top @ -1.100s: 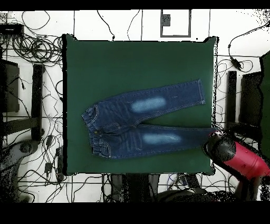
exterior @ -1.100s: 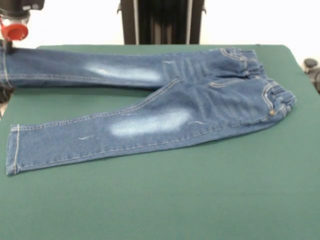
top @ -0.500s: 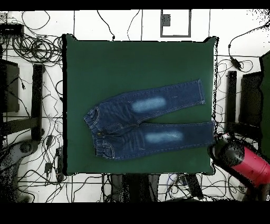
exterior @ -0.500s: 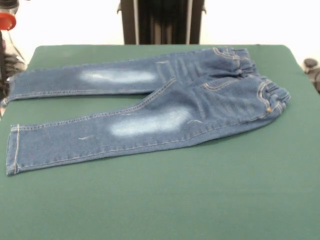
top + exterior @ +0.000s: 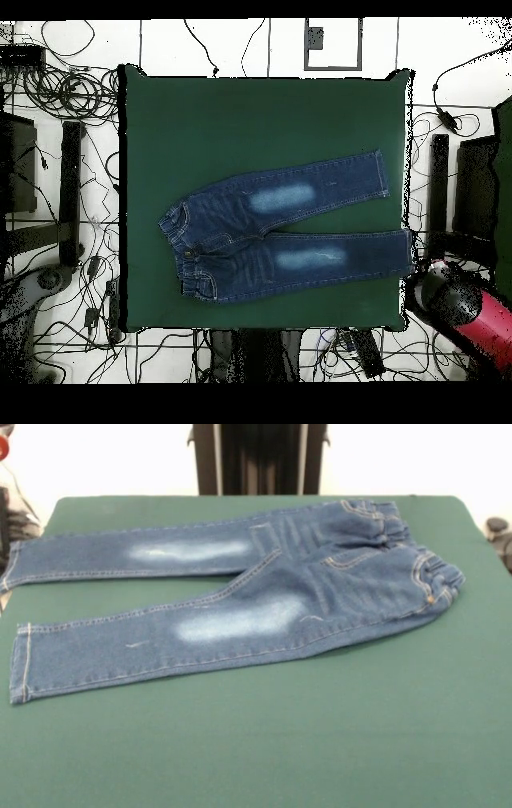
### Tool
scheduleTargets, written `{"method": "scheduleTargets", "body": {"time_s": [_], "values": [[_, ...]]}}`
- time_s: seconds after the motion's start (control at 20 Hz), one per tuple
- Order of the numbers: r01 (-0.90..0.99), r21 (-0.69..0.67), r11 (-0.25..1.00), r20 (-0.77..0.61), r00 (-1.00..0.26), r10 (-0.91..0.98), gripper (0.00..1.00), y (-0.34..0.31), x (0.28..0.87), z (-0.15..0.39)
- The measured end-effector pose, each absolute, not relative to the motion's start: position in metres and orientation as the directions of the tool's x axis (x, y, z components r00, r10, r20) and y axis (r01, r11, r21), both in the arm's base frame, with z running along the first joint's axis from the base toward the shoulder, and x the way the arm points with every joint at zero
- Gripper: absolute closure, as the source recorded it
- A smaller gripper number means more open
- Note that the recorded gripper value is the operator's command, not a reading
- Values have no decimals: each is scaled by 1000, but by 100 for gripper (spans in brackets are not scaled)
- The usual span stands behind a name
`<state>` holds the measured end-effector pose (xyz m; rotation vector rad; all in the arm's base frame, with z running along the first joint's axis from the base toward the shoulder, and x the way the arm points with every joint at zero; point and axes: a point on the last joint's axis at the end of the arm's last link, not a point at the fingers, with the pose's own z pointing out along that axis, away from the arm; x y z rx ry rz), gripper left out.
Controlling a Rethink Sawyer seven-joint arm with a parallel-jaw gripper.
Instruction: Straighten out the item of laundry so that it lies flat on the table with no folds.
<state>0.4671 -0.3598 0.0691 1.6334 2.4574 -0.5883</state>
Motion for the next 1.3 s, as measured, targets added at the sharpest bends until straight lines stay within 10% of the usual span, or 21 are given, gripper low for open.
{"method": "scheduleTargets", "body": {"time_s": [1.3], "values": [[919, -29, 393, -219, -389, 895, 0, -180, 563, 94]]}}
